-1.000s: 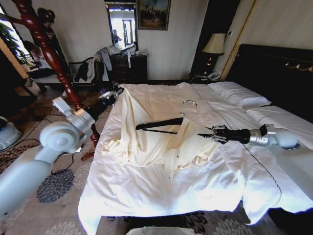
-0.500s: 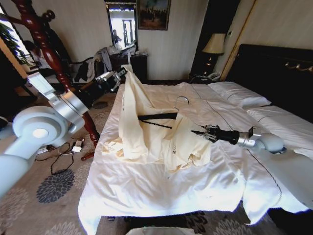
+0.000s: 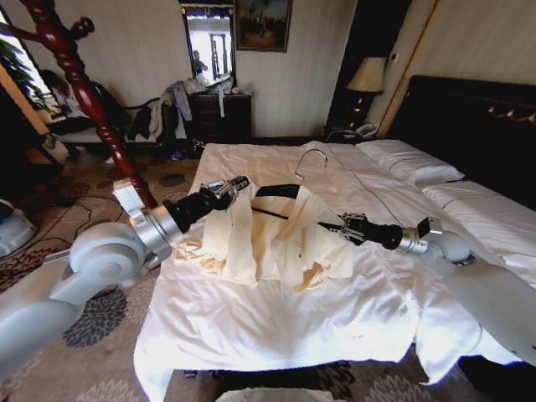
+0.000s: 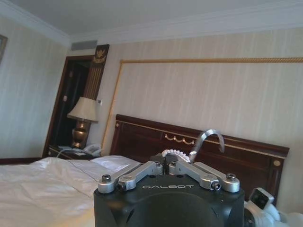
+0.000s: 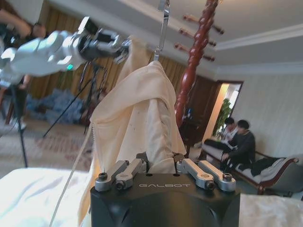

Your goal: Pick up the clothes from the bed and hang them on the clothes hanger.

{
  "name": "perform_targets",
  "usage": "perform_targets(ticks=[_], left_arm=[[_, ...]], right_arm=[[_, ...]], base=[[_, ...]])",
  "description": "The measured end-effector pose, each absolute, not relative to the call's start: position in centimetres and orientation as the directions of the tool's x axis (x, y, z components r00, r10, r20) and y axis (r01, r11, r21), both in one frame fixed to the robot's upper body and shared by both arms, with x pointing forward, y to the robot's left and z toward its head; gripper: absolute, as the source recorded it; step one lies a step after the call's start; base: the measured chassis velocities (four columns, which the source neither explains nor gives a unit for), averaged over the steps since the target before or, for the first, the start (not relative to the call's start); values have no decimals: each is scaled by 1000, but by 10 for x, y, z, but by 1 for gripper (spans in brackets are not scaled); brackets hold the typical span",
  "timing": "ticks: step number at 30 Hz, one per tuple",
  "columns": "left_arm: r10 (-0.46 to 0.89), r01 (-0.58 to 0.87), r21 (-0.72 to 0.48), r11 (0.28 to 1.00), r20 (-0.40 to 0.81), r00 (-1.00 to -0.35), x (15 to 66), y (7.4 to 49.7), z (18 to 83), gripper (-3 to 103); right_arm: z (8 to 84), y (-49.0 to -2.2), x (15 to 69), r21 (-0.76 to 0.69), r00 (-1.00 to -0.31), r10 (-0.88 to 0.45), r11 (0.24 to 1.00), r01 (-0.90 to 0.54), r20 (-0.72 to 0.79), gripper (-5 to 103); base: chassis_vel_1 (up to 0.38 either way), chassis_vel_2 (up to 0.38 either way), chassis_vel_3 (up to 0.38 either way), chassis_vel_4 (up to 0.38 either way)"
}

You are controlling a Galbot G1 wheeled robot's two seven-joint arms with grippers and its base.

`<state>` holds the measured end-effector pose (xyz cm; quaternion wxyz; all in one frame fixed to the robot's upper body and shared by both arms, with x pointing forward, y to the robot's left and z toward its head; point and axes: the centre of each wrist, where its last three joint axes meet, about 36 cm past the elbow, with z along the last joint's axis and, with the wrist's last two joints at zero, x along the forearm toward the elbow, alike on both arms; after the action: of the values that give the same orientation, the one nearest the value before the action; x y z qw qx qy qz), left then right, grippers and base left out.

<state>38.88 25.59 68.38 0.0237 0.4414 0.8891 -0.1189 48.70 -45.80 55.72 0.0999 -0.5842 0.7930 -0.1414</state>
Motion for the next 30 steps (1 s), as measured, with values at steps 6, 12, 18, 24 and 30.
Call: perform_targets(ticks=[6, 12, 18, 24, 30], left_arm=[[773, 791, -163, 590, -169, -611, 397, 263, 694, 0], [788, 808, -150, 570, -179, -589, 393, 263, 700, 0], [817, 835, -148, 531, -173, -550, 381, 255, 698, 0], [866, 872, -158, 464, -127, -484, 361, 240, 684, 0], [883, 881, -158, 445, -85, -461, 351, 234, 673, 0]], right_arm=[[559, -473, 491, -394, -311, -947, 256, -883, 82, 21], [556, -486, 494, -418, -330, -934, 247, -874, 137, 21], [549, -483, 494, -416, -319, -934, 229, -880, 160, 21], [545, -468, 491, -371, -293, -952, 241, -897, 91, 21], [552, -457, 488, -340, -258, -966, 237, -910, 16, 21]], base=[[0, 0, 0, 0], [0, 0, 0, 0], [0, 0, 0, 0], [0, 0, 0, 0], [0, 0, 0, 0]])
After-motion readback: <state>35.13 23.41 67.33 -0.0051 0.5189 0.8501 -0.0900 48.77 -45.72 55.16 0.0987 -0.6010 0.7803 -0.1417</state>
